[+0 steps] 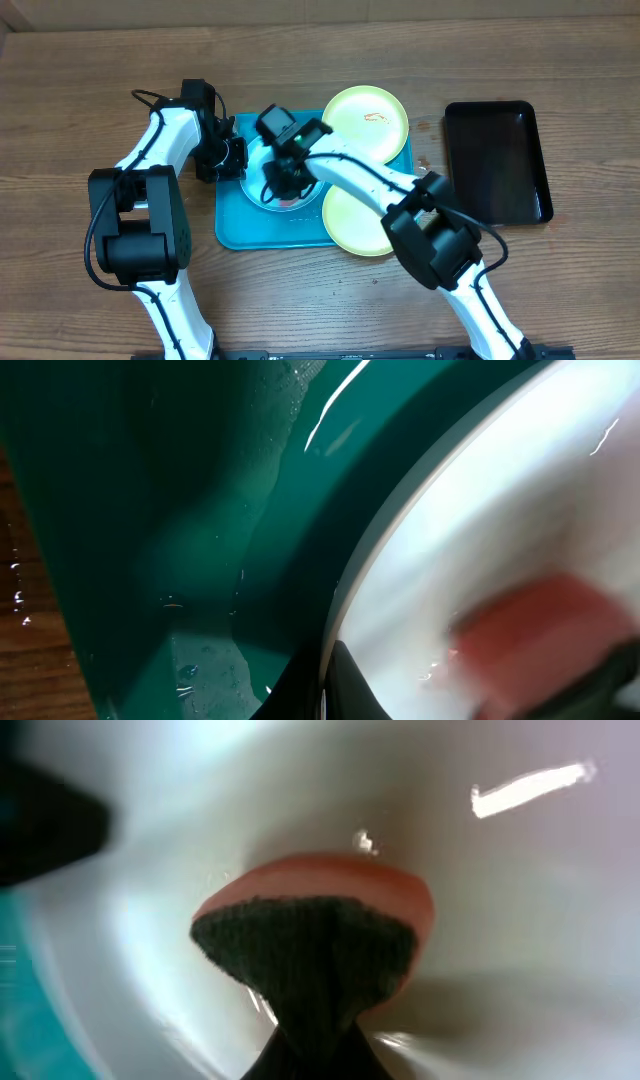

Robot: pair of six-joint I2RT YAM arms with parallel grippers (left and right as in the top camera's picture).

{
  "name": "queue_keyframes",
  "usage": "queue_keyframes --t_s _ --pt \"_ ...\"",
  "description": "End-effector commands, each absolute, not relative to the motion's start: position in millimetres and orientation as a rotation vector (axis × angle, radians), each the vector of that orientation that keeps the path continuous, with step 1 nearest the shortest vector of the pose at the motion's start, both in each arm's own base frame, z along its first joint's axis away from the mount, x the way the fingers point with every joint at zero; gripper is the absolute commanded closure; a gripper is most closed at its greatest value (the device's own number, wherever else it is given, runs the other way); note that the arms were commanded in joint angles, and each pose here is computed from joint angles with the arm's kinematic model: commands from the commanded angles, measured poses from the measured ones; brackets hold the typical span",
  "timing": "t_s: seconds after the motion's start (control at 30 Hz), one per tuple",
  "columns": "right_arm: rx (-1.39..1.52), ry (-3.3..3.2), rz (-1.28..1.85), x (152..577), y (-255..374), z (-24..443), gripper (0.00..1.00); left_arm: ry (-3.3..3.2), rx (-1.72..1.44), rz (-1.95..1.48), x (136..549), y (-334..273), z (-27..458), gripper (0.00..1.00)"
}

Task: Clean dirty plates on tray and stack at the side
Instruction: 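Scrub the white plate with the sponge while the left gripper holds it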

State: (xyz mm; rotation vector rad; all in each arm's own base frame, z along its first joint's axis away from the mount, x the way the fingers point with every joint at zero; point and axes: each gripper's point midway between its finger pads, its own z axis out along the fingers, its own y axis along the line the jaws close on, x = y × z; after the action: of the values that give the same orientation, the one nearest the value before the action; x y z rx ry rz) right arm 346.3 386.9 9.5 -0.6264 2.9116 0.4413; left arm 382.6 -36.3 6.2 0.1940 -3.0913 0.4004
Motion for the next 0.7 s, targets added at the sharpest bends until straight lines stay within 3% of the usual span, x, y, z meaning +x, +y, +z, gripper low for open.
queue_keyframes --t_s 0.0,0.3,0.5,0.67 --pt "-0.668 2.964 0.449 328.0 389.4 -22.0 0.96 -3.075 0.211 0.390 382.9 -37.4 -4.9 0.96" --pt "-0.341 2.845 0.504 394.2 380.8 -11.2 0.96 -3.075 0.211 0.389 382.9 -37.4 -4.9 0.96" --pt "-0.195 2.772 0.254 433.9 335.2 -12.7 0.96 -3.076 0.210 0.388 383.0 -37.2 -4.9 0.96" --pt "-0.192 2.867 0.144 418.1 311.5 -20.9 0.96 -3.076 0.211 0.388 383.0 -37.2 -4.9 0.96"
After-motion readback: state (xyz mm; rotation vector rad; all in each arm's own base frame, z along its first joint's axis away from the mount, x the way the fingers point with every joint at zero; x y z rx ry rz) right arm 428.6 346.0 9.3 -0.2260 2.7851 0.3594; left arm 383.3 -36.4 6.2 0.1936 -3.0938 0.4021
